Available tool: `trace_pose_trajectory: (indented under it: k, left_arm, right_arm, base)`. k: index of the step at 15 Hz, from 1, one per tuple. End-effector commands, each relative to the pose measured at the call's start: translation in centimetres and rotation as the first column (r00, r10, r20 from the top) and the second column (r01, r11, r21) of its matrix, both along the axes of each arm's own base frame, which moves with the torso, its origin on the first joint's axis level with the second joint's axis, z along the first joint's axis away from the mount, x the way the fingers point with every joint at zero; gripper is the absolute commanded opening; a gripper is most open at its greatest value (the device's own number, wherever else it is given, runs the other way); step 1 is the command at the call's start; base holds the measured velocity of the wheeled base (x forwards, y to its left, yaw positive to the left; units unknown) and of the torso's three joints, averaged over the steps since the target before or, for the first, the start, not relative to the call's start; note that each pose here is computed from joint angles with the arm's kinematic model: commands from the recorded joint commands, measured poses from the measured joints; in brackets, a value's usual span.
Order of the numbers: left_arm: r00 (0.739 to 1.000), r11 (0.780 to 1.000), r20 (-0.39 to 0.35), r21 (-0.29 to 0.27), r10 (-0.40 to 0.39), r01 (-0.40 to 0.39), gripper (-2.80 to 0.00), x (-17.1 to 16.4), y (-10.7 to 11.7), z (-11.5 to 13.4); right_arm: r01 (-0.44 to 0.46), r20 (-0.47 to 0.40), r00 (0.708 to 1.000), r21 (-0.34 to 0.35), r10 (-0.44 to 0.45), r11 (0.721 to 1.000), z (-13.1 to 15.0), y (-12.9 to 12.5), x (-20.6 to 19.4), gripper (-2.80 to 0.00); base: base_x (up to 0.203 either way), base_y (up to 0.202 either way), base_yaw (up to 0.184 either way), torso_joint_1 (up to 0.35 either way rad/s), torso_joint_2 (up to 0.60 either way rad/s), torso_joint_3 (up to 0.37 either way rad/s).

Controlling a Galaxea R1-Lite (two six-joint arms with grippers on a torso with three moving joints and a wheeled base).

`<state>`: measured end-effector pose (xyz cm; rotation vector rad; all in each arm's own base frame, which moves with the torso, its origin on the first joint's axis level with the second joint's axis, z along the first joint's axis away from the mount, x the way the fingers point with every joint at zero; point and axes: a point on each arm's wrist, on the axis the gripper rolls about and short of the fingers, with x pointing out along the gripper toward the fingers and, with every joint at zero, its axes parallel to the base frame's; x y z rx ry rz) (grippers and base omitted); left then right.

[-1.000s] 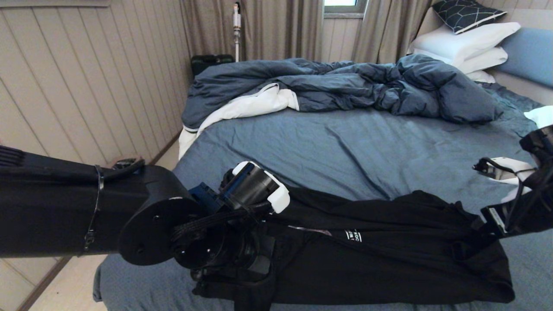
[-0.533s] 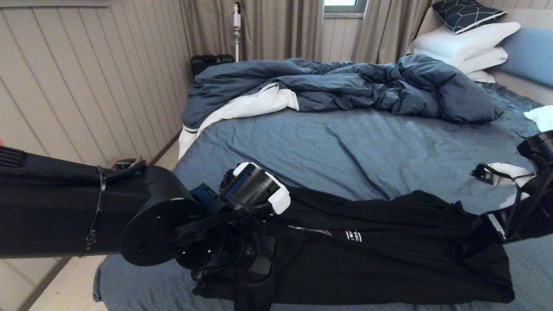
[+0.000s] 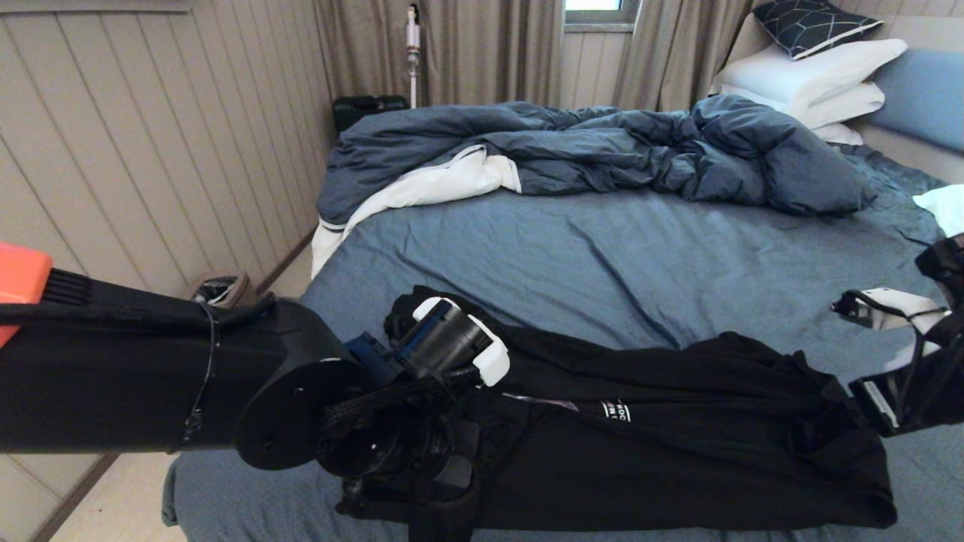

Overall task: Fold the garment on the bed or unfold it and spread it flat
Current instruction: Unford the black T-shirt

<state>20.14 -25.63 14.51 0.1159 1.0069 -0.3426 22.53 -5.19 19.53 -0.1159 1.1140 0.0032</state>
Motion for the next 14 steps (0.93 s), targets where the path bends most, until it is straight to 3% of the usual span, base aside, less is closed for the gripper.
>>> trace_pose_trajectory:
  k: [1,7,14]
  left_arm:
    - [1.000,1.000,-0.005,0.008,0.006,-0.006,0.00,0.3,-0.2,-0.4]
    - [0.997,1.000,-0.072,0.019,-0.012,0.013,0.00,-0.1,0.2,-1.5]
    - [0.998,1.000,-0.065,0.026,-0.001,0.003,0.00,1.3,-1.3,-2.5]
  right_arm:
    - [0.005,-0.028,1.000,0.004,-0.005,1.000,-0.6,0.0,-0.3,0.00]
    - [0.028,-0.059,0.998,0.015,-0.027,0.999,-1.7,0.0,-0.7,0.00]
    - [0.026,-0.038,0.999,0.010,-0.026,1.000,-1.4,0.0,-0.4,0.00]
  base:
    - [0.000,0.000,0.000,0.000,0.00,0.000]
    - [0.000,0.000,0.000,0.000,0.00,0.000]
    - [0.000,0.000,0.000,0.000,0.00,0.000]
